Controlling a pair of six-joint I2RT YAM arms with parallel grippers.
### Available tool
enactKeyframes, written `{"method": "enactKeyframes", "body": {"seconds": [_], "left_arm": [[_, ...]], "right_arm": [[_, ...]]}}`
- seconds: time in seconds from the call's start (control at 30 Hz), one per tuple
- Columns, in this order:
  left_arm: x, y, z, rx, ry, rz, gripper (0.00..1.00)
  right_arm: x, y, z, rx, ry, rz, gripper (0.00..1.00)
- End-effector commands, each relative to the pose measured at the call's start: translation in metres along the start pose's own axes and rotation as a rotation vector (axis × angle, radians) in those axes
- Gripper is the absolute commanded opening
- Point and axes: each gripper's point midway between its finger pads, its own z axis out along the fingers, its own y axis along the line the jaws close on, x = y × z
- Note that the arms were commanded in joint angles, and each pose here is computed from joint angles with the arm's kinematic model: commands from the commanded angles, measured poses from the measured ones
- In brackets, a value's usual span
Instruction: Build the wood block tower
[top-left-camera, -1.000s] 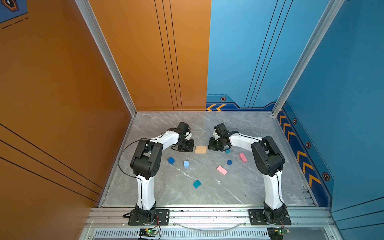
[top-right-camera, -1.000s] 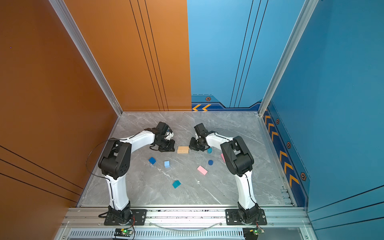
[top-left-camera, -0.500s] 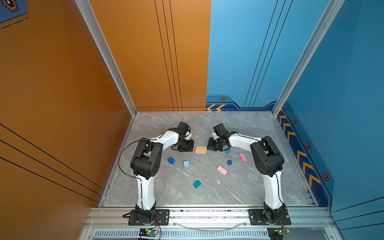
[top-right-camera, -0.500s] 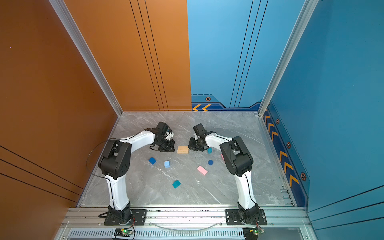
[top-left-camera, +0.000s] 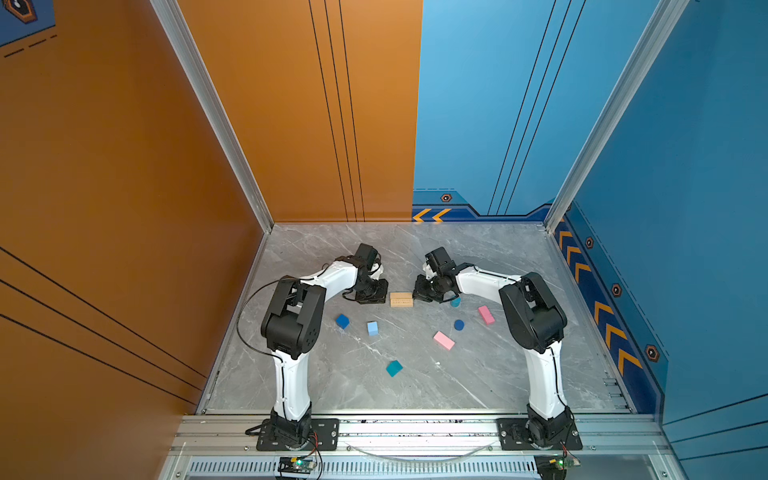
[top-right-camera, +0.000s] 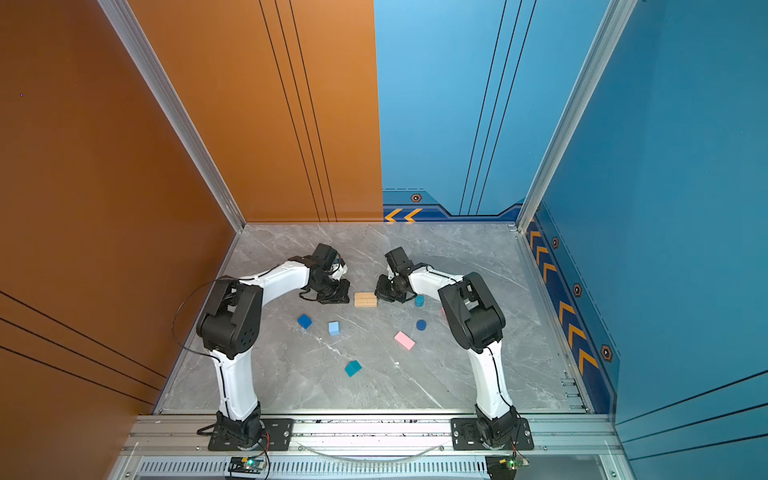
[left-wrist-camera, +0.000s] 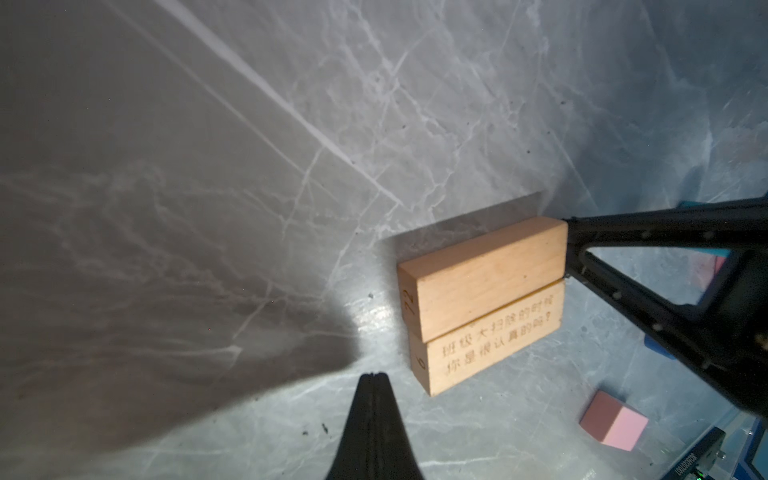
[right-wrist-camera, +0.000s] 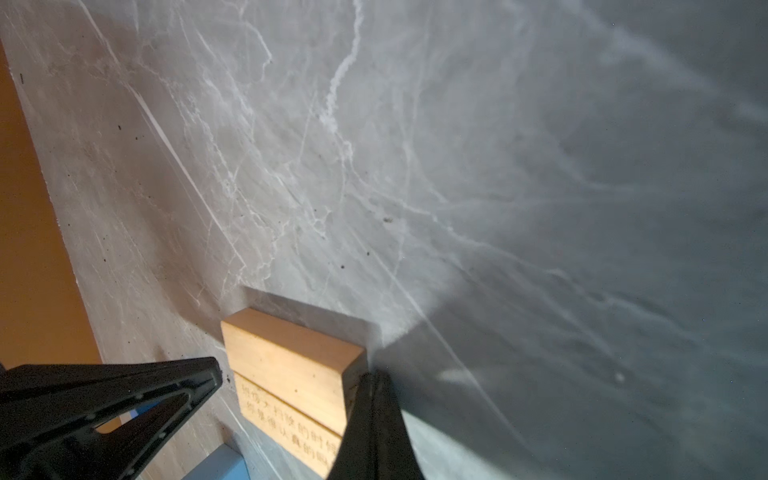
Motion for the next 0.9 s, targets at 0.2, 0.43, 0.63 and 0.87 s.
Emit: {"method": "enactKeyframes", "body": {"seconds": [0.2,0.43,0.63,0.87], "left_arm": [[0.007,0.008,-0.005,-0.028,0.014,-0.004,0.00],[-0.001,0.013,-0.004,-0.036,0.004,-0.014,0.00],[-0.013,0.014,0.005,-0.029,0.005,-0.022,0.00],[-0.016,0.011,0.014,-0.012,0.018,-0.030,0.00]], "right_arm": [[0.012,-0.023,0.009,0.071,0.045,0.044,0.00],[0.007,-0.030,-0.002,0.080,0.024,0.056,0.00],[0.005,-0.032,-0.012,0.082,0.008,0.059,0.00],[0.004,-0.032,-0.021,0.079,-0.007,0.059,0.00]]}}
